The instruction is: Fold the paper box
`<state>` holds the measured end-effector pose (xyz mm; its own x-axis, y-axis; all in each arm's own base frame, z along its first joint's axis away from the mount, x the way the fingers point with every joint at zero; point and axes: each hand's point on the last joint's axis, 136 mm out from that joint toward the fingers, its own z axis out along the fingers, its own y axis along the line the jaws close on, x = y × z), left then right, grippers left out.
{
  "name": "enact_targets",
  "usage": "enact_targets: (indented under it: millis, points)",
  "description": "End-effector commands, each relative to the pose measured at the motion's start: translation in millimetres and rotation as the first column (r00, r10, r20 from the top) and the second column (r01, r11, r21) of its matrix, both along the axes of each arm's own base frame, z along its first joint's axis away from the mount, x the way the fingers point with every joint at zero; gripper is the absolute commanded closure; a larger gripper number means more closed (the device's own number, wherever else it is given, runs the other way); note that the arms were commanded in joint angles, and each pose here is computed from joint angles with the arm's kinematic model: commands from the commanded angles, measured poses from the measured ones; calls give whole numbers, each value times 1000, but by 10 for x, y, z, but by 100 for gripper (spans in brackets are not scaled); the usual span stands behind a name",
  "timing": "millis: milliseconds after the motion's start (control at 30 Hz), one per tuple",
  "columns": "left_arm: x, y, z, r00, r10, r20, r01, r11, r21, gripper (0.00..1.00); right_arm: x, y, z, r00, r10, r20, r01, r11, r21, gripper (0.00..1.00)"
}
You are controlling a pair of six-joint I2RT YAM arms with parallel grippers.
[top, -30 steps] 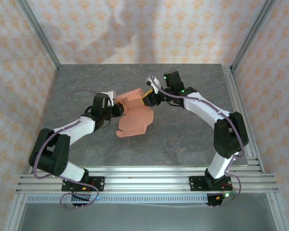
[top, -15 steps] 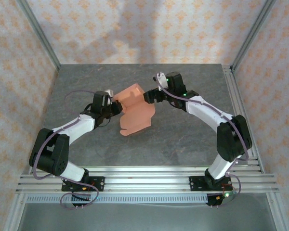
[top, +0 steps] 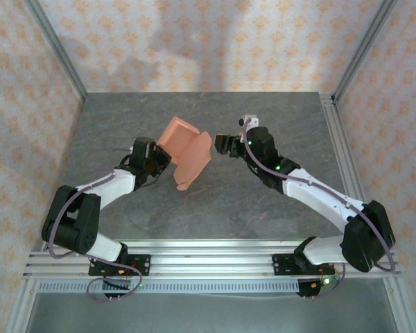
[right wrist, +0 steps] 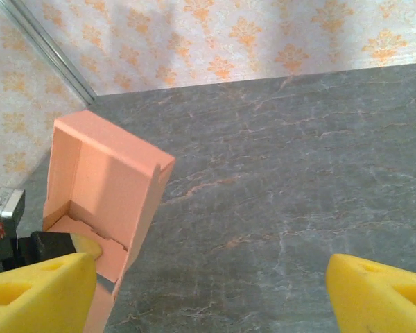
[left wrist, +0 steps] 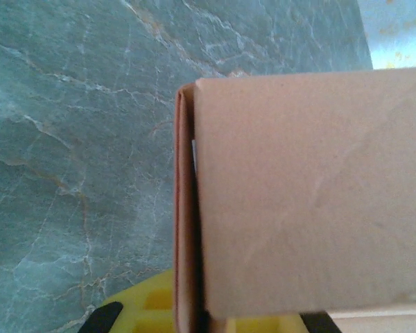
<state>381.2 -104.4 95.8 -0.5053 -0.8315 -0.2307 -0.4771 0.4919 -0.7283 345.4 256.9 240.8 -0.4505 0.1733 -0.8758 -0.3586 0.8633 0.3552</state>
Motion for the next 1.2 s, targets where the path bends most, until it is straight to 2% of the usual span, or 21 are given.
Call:
enact_targets:
  millis: [0,133,400,500,633,767,933,1067,1167]
  points:
    - [6,144,145,990,139,16,-138,989,-55,100,-25,106,220,990,-85,115,71,990,118,14]
    - [-11,165,155,979,204,-12,-204,972,-117,100,-154,434,149,981,-105,164,76,982,175,15]
    - [-36,199,137,969,244,-46,-248,961,-126,100,-194,930,-58,974,-134,182,91,970,224,18]
    - [-45,233,130,967,249,-45,-253,962,-103,100,-221,920,-21,969,-134,207,80,966,246,18]
    - [-52,280,126,966,255,-40,-257,964,-67,100,-295,711,78,955,-158,253,100,969,228,17]
    - [-44,300,109,964,262,-38,-264,963,-56,100,-396,649,166,954,-118,275,59,975,213,16]
    - [-20,293,116,964,264,-36,-266,962,-62,100,-402,825,61,974,-65,218,25,983,182,15]
    - [-27,292,139,963,269,-32,-270,960,-72,100,-291,950,-148,984,-97,148,71,983,171,16]
    - [-47,295,144,963,268,-34,-270,960,-70,100,-188,1019,-340,988,-140,67,131,984,117,18]
